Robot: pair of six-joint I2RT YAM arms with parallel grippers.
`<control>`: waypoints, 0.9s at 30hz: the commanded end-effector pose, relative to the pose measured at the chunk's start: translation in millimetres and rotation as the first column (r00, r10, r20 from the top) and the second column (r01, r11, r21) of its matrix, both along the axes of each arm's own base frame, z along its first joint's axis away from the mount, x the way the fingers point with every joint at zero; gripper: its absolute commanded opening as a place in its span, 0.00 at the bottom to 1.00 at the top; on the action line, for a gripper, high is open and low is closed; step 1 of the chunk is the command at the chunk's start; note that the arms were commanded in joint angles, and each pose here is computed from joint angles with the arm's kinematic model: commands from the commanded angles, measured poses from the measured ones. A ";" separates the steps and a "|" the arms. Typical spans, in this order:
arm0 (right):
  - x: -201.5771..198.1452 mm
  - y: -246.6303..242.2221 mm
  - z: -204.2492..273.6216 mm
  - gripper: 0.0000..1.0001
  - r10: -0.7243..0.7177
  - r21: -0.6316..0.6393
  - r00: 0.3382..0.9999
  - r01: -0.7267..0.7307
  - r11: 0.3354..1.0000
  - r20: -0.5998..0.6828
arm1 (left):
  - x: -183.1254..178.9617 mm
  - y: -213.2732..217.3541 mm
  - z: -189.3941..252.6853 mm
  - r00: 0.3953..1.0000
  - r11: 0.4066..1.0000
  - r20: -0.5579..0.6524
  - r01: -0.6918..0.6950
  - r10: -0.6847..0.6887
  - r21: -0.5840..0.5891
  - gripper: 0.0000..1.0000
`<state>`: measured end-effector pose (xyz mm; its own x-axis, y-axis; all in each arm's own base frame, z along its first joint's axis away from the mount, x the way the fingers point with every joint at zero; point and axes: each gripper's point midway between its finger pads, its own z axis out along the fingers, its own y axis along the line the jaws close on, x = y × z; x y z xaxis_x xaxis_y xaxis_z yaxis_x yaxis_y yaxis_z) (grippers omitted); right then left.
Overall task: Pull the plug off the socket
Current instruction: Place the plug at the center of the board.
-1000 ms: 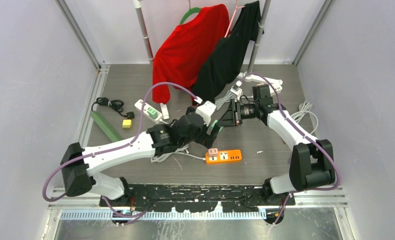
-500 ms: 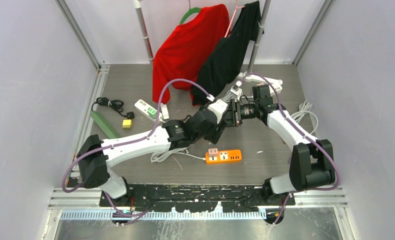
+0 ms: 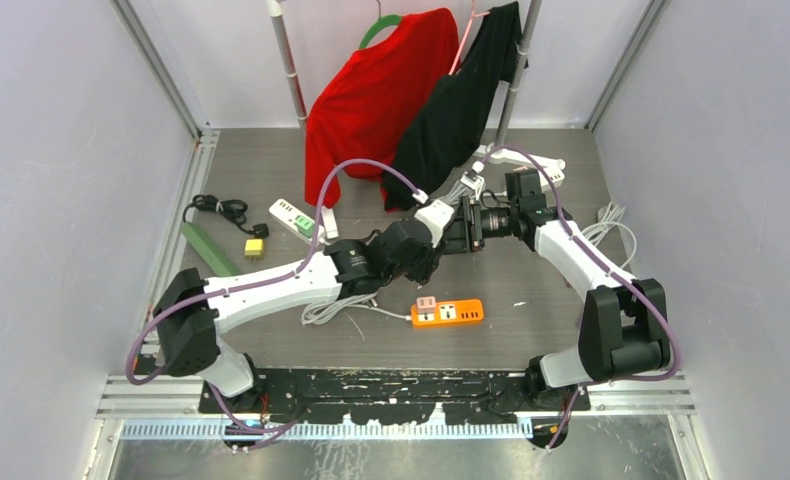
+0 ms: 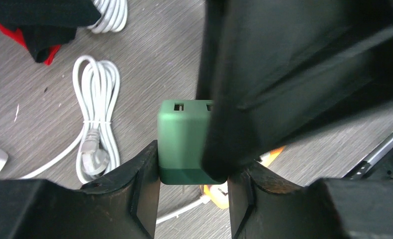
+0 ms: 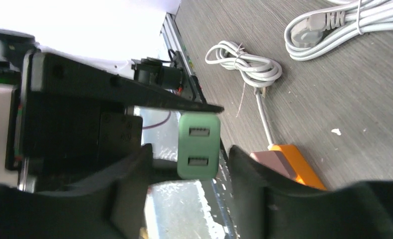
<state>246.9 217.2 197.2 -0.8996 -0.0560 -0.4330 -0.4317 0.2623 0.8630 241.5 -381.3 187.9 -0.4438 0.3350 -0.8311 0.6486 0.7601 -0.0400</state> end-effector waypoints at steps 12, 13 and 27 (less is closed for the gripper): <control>-4.2 -2.5 3.7 1.00 0.043 -0.008 0.994 -0.042 0.999 0.097 | 19.1 124.3 -31.5 0.930 0.920 -0.184 -0.351 0.319 -0.177 0.00; -3.9 -2.5 2.9 1.00 0.042 -0.010 0.994 -0.041 0.999 0.096 | 23.9 143.8 -40.0 0.901 0.890 -0.225 -0.414 0.371 -0.191 0.00; -3.5 -3.1 0.2 1.00 0.040 -0.020 0.994 -0.039 0.999 0.100 | 34.4 300.2 -79.8 0.513 0.452 -0.289 -0.855 0.808 -0.254 0.08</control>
<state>240.4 212.5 186.6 -0.8786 -0.0940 -0.4682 -0.4747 0.2778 0.8351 264.6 -108.2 89.4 -0.6055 -0.4000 -0.6880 -0.1850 0.9116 -0.3672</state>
